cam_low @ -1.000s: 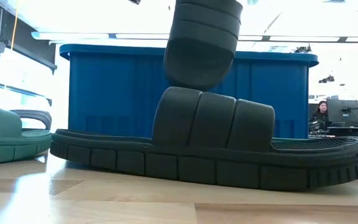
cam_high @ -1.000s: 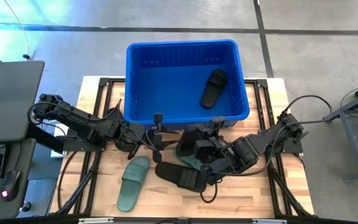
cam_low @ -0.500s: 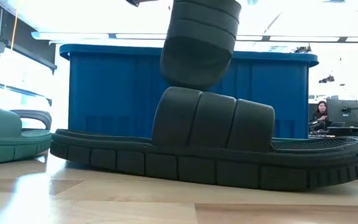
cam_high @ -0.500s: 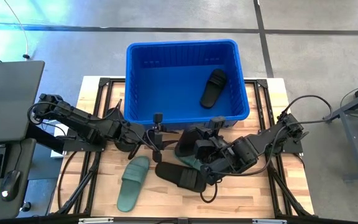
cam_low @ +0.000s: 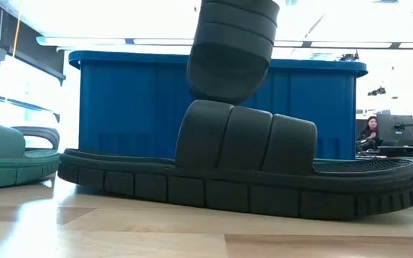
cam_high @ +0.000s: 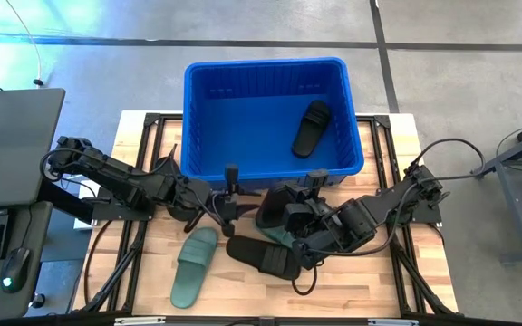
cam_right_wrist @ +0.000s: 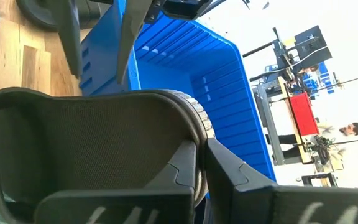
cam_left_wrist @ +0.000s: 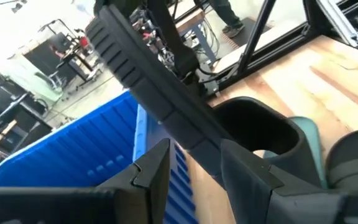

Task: Pick and place slides into bin
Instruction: Put the black slipper into the blue bin

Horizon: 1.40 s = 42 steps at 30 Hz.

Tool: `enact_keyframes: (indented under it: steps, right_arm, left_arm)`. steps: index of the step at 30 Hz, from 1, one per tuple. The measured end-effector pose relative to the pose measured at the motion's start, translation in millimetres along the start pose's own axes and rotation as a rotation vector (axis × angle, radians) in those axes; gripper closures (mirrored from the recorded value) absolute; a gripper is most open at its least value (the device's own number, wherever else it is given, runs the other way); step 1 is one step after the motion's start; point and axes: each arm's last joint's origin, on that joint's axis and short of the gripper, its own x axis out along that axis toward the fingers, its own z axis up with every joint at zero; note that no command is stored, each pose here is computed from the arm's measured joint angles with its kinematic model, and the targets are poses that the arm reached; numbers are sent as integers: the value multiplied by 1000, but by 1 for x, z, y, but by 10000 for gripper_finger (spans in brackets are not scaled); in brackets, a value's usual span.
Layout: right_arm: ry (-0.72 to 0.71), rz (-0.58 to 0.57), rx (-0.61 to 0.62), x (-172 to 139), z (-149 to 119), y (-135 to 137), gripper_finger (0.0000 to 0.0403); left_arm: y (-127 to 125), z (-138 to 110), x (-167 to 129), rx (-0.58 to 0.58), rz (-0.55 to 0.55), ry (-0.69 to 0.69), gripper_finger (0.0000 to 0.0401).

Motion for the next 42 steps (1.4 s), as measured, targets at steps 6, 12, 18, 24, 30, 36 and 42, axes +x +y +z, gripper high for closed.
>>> enact_keyframes:
  steps: [6,12,18,24,30,36,42]
  right_arm:
    - [0,0,1,0,0,0,403]
    - [1,7,0,0,0,0,403]
    - [6,40,3,0,0,1,403]
    - [6,45,1,0,0,1,403]
    - [7,37,4,1,0,1,403]
    - [0,38,16,1,1,1,403]
    - [-20,35,62,4,6,-1,403]
  left_arm:
    - [0,0,0,-66,-9,-3,274]
    - [-5,-1,3,-106,-76,-20,274]
    - [-8,-5,8,-98,-66,10,274]
    - [-9,-6,9,-73,-74,6,260]
    - [-9,-6,9,-44,-73,10,213]
    - [-7,-6,10,-124,-61,4,163]
    - [-1,5,10,-347,-19,-104,131]
